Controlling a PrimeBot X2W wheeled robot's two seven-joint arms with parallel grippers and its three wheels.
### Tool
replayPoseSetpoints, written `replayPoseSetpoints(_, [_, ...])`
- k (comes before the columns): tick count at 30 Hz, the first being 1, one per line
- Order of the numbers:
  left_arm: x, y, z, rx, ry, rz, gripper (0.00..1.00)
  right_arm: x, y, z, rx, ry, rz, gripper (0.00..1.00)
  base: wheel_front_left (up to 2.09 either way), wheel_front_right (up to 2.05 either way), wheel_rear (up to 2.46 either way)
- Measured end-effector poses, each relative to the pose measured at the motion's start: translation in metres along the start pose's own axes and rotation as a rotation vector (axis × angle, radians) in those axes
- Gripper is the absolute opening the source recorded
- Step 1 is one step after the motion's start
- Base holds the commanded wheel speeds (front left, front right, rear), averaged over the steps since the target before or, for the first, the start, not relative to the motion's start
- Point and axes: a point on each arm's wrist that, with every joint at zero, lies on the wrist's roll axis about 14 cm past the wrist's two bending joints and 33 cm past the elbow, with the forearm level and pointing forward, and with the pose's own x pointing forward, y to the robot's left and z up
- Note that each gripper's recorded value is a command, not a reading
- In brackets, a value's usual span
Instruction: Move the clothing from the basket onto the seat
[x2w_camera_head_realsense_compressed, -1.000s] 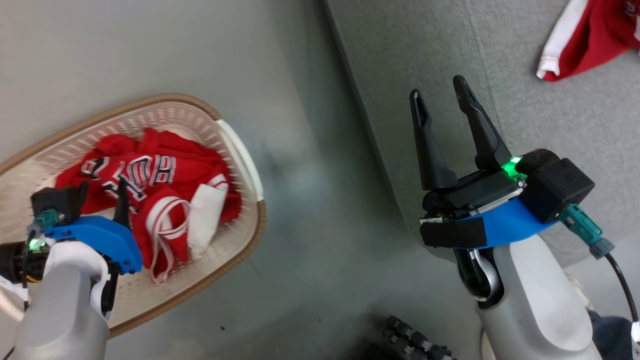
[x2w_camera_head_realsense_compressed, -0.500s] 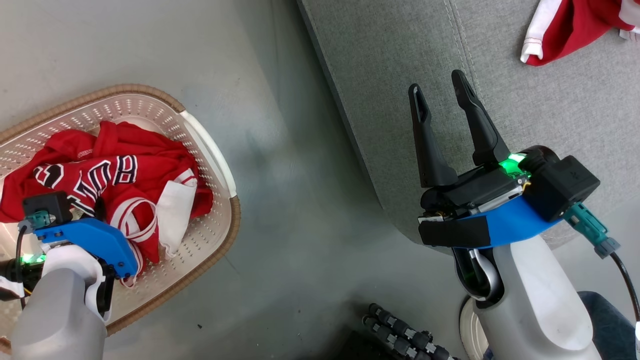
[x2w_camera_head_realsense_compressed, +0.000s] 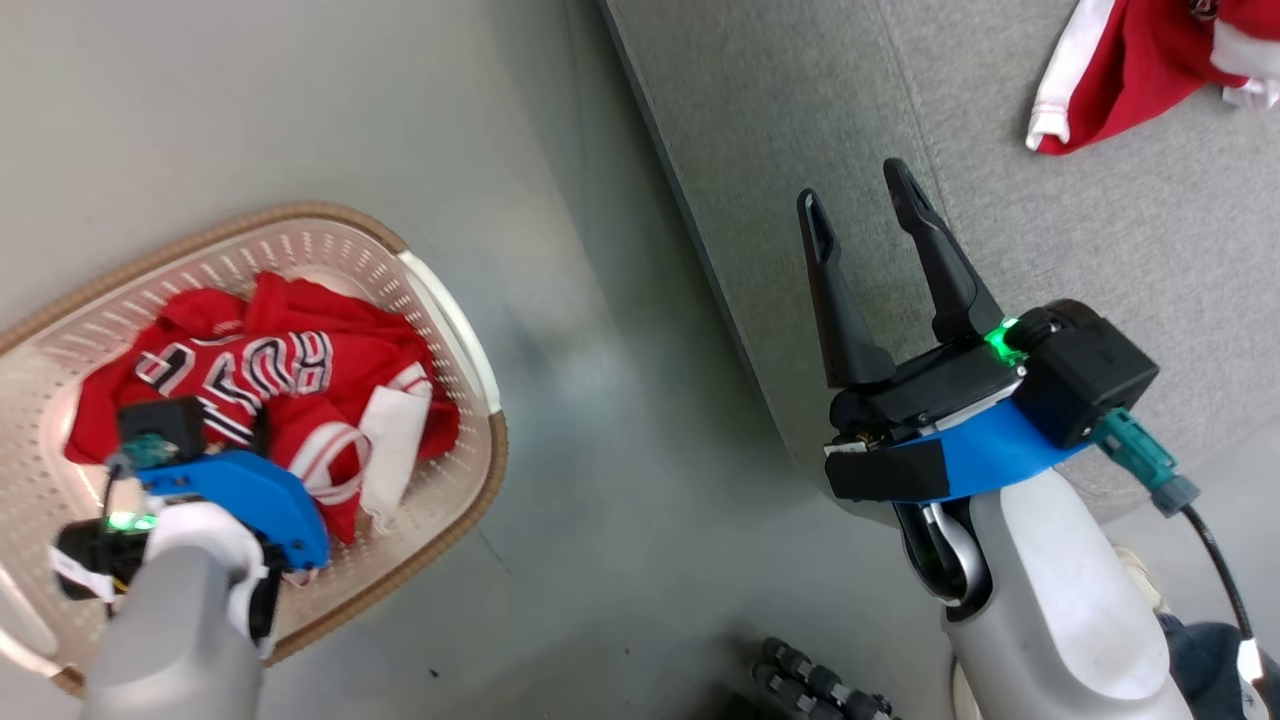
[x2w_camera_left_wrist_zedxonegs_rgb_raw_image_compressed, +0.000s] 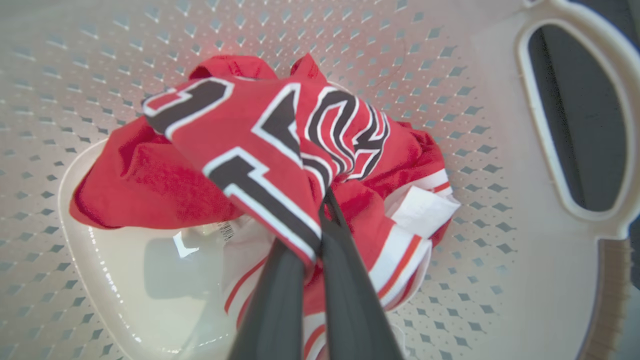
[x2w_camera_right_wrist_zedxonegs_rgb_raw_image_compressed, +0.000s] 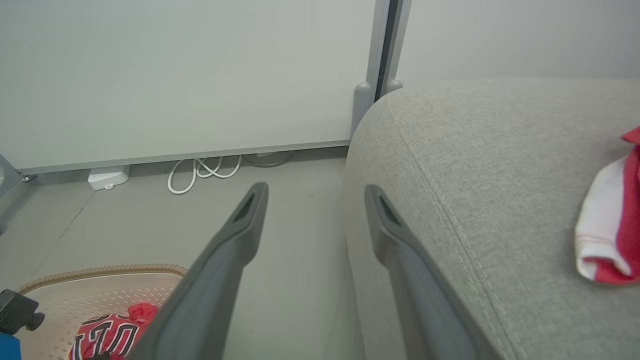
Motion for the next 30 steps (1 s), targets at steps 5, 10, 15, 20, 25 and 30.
replayPoseSetpoints(5, [-0.024, -0.024, 0.02, 0.014, -0.055, -0.038, 0.0, -0.007, 0.006, 0.014, -0.027, -0.028, 0.018, 1.0, 0.0, 0.0, 0.0])
replayPoseSetpoints(10, [-0.055, -0.069, 0.033, 0.085, -0.11, -0.14, 0.0, -0.034, -0.001, -0.003, -0.072, 0.05, -0.01, 1.0, 0.0, 0.0, 0.0])
replayPoseSetpoints(15, [-0.105, -0.081, 0.077, 0.181, -0.235, -0.148, 0.0, -0.051, 0.013, 0.025, -0.083, 0.001, 0.018, 1.0, 0.0, 0.0, 0.0])
replayPoseSetpoints(20, [-0.161, -0.128, 0.106, 0.264, -0.358, -0.234, 0.0, -0.074, 0.025, 0.053, -0.06, -0.066, 0.042, 1.0, 0.0, 0.0, 0.0])
replayPoseSetpoints(25, [-0.214, -0.152, 0.132, 0.341, -0.488, -0.261, 0.0, -0.094, 0.043, 0.074, -0.039, -0.122, 0.085, 1.0, 0.0, 0.0, 0.0])
replayPoseSetpoints(30, [-0.265, -0.168, 0.167, 0.402, -0.64, -0.269, 0.0, -0.105, 0.067, 0.091, -0.031, -0.169, 0.151, 1.0, 0.0, 0.0, 0.0])
